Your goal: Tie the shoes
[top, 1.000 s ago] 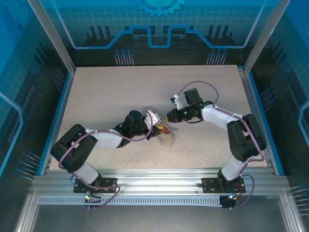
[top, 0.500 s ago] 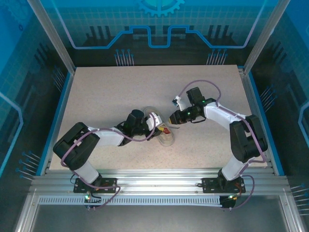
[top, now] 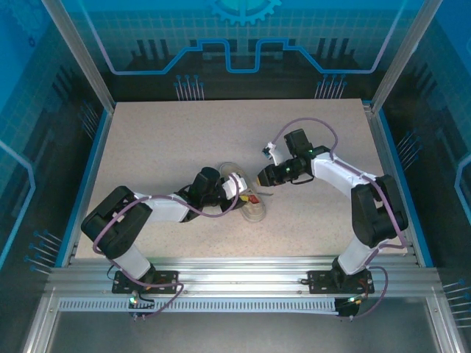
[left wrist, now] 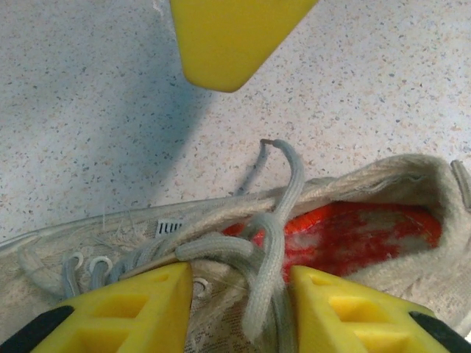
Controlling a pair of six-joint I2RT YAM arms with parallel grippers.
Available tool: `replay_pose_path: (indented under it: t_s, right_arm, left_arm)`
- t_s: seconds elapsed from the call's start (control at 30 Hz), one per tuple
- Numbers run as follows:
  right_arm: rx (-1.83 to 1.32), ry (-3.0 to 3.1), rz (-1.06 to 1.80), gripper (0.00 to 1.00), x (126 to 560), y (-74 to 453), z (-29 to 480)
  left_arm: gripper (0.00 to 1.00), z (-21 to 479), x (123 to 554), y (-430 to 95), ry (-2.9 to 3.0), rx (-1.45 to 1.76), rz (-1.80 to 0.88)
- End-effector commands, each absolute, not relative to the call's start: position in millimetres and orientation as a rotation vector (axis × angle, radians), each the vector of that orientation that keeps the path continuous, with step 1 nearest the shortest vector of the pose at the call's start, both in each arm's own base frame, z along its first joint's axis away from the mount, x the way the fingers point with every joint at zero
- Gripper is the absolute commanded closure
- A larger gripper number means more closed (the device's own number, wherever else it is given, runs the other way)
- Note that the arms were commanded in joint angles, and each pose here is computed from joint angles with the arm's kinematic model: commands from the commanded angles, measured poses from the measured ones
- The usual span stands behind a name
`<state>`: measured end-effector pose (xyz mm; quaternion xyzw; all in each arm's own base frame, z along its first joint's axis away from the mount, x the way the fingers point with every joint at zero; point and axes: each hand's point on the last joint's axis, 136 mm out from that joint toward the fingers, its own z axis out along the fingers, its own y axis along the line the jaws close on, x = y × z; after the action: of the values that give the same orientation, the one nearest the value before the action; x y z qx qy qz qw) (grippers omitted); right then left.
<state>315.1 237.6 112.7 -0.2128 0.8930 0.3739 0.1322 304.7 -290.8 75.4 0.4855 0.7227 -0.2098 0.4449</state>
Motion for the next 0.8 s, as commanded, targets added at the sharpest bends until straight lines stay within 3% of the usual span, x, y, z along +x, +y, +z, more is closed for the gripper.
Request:
replay_pose_path:
  t_s: [0.0, 0.13, 0.33, 0.77]
  right_arm:
    - [-0.614, 2.624, 1.097, 0.76, 315, 235, 109]
    - [-0.614, 2.63, 1.1, 0.74, 315, 235, 108]
    - [-0.619, 2.629, 1.117, 0.73, 315, 236, 105]
    - [-0.574, 2.575, 1.267, 0.73, 323, 259, 108]
  left_arm:
    - [0.61, 73, 306, -296, 1.786, 1.262, -0.47]
    - [0.63, 67, 310, -296, 1.807, 1.263, -0.427]
    - [0.99, 77, 313, -295, 1.8, 1.219, -0.426]
    - [1.0, 103, 319, -296, 1.752, 1.143, -0.469]
